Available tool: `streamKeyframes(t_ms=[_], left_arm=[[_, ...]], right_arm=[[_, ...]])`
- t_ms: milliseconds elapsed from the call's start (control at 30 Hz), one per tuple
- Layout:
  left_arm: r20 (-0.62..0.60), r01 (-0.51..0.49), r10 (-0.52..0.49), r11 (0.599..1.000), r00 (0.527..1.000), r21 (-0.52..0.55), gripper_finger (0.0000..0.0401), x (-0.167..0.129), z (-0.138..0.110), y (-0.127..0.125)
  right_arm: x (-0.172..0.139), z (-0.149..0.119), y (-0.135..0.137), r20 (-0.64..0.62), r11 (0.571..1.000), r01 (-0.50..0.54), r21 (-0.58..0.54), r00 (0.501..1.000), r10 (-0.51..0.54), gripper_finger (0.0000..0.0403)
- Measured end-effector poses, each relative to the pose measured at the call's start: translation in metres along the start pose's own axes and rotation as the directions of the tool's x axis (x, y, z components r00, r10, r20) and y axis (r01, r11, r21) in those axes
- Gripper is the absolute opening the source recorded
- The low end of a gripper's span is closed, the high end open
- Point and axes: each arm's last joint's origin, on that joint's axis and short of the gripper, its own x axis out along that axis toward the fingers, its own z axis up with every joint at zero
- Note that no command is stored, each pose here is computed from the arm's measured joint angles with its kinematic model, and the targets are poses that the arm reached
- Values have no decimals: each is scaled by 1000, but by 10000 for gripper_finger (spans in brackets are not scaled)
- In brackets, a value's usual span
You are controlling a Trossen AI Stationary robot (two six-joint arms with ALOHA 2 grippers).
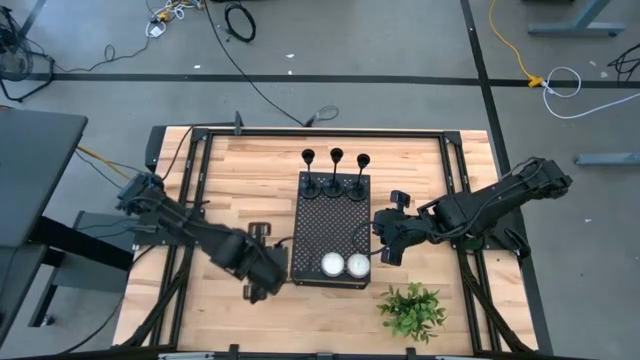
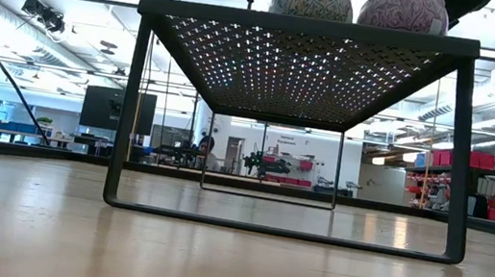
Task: Pick & Place candle stick holders
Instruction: Put the brown scented candle on the shelf
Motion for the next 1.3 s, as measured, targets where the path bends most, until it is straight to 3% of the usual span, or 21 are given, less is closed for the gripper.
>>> streamKeyframes(t_ms=[467, 667, 900, 1300], left_arm=[[162, 11, -24, 997, 986, 81, 1, 2, 41, 50], [206, 9, -32, 994, 978, 111, 0, 8, 50, 53], [132, 11, -34, 985, 991, 173, 0, 34, 58, 45], [167, 14, -40, 988, 985, 155, 1, 38, 65, 49]], right_arm=[[0, 0, 0, 0, 1000, 0, -21, 1000, 0, 114], [0, 0, 0, 1, 1000, 0, -25, 1000, 0, 114], [0, 0, 0, 2, 999, -1, -32, 1000, 1, 114], [0, 1, 0, 9, 999, -3, -40, 1000, 3, 114]])
